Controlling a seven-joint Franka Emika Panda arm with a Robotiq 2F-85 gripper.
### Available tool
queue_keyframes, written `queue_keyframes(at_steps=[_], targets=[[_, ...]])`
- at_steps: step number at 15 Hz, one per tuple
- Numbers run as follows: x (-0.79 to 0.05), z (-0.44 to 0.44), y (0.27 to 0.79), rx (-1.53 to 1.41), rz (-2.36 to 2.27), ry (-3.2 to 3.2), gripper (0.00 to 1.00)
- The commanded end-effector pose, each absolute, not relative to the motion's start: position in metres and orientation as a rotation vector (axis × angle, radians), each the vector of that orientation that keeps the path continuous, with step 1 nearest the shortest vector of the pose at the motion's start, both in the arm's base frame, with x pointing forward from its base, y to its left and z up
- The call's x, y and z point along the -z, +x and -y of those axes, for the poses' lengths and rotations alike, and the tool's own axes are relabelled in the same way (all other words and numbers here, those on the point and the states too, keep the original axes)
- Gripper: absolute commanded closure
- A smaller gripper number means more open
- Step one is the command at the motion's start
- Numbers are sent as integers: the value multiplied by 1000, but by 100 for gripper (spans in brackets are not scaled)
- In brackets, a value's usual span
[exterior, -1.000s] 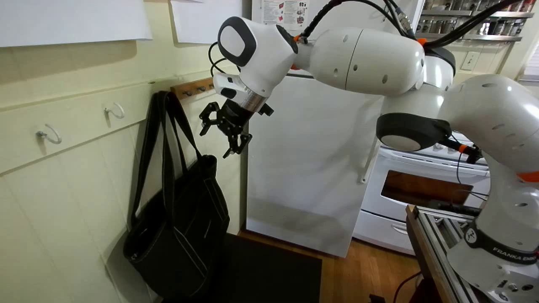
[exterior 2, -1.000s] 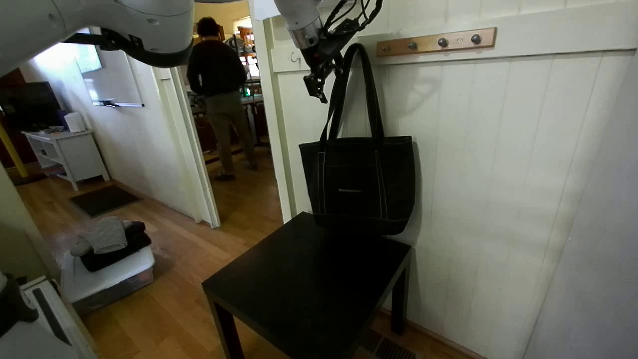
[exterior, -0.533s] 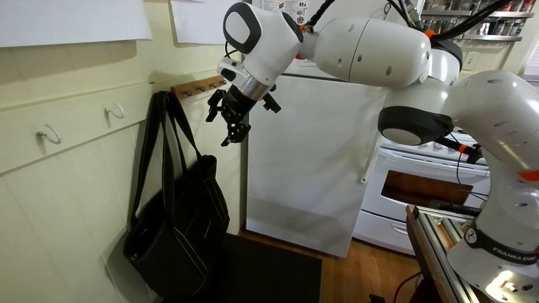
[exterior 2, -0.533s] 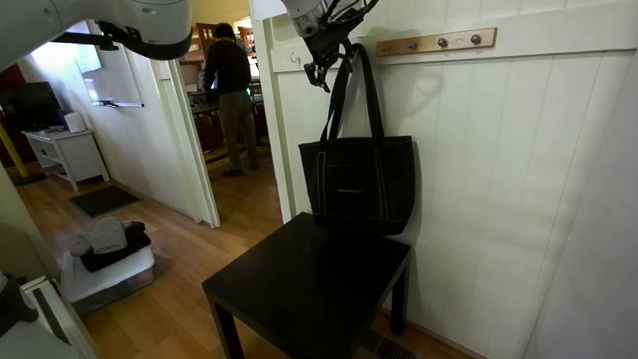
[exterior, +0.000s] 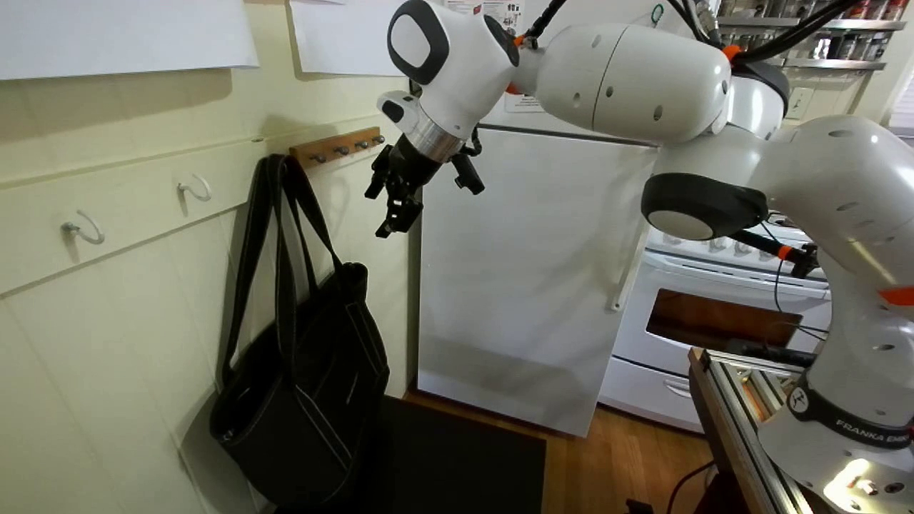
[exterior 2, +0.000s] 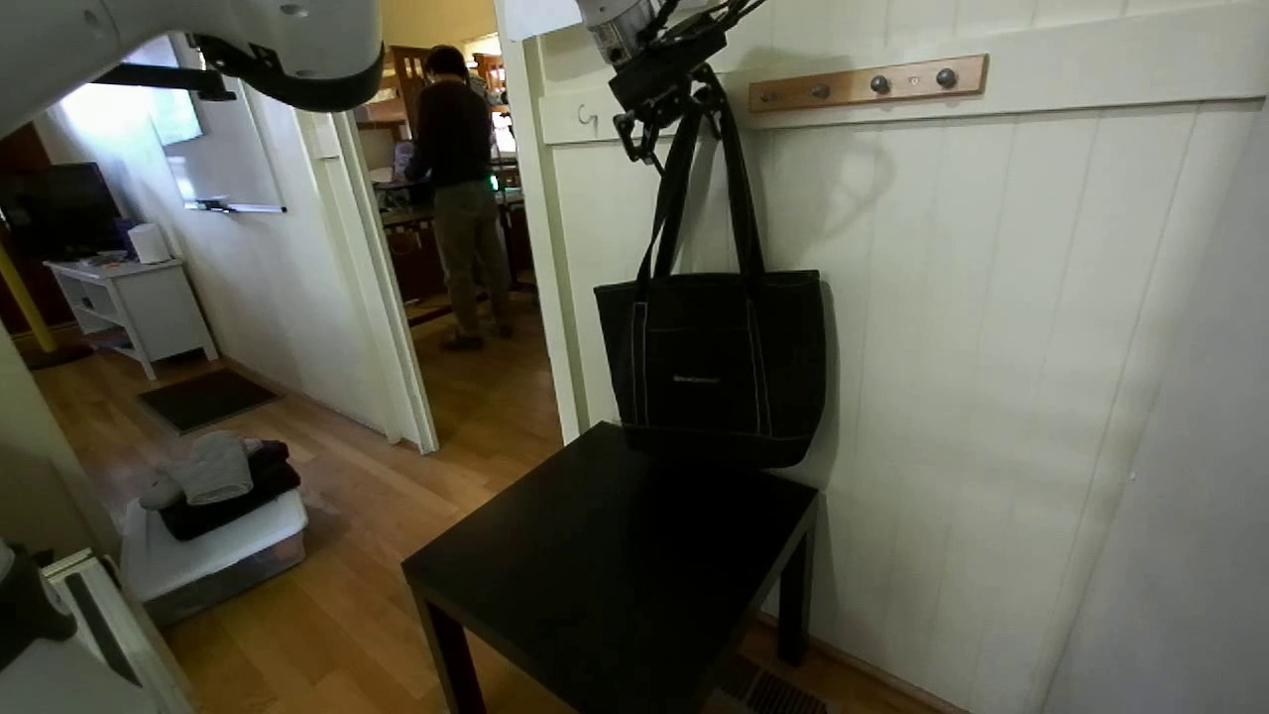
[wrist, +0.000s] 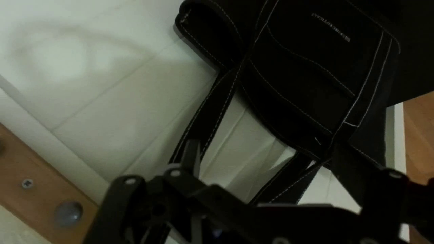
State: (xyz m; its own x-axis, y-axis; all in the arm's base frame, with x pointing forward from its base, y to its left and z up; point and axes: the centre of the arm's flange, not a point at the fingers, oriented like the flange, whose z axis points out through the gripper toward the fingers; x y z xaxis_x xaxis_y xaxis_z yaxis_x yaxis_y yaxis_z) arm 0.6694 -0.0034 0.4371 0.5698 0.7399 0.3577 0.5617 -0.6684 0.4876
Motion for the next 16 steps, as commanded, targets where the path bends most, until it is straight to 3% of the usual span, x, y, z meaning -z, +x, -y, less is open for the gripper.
queue_keyframes(at_steps=[1, 12, 16], targets=[[-444, 19, 659, -819, -849, 2607, 0], [-452, 40, 640, -962, -666, 2740, 0], [-456, 44, 659, -922, -734, 2707, 0]])
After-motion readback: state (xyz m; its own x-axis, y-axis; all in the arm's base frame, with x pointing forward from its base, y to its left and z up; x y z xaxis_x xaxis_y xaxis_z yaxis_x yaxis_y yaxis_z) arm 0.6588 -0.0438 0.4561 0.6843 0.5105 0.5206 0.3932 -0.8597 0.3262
